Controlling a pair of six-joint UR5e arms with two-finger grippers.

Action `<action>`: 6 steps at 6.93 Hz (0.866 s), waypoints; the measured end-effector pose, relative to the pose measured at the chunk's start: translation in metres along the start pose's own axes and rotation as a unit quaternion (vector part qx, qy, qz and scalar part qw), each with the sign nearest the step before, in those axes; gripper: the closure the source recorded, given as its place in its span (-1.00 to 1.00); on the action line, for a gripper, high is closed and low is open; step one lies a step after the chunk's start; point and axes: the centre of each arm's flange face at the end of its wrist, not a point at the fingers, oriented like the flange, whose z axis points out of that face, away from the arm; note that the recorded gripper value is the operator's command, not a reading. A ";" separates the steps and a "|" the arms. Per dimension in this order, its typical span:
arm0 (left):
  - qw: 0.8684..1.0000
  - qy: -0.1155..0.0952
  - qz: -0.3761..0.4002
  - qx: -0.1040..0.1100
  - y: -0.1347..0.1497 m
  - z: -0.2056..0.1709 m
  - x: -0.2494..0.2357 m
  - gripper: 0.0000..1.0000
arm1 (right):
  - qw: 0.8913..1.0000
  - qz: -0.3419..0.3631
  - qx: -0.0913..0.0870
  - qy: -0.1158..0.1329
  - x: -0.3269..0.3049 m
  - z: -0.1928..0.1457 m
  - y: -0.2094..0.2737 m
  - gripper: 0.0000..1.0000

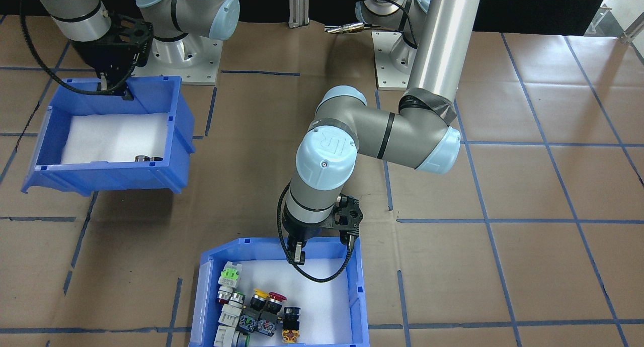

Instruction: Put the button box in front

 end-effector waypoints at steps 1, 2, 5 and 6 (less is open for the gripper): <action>1.000 0.010 0.002 -0.002 0.000 -0.018 0.000 -0.63 | 1.000 0.003 0.001 0.000 -0.007 0.002 -0.028 0.95; 1.000 0.022 0.006 -0.004 -0.002 -0.046 0.000 -0.64 | 1.000 0.010 0.000 0.000 -0.014 0.003 -0.057 0.95; 0.993 0.010 0.113 0.012 -0.055 -0.139 -0.007 -0.97 | 0.999 0.030 -0.005 0.008 -0.029 0.014 -0.137 0.95; 0.984 0.001 0.176 0.018 -0.074 -0.171 -0.020 -0.98 | 0.999 0.034 -0.006 0.015 -0.031 0.022 -0.166 0.95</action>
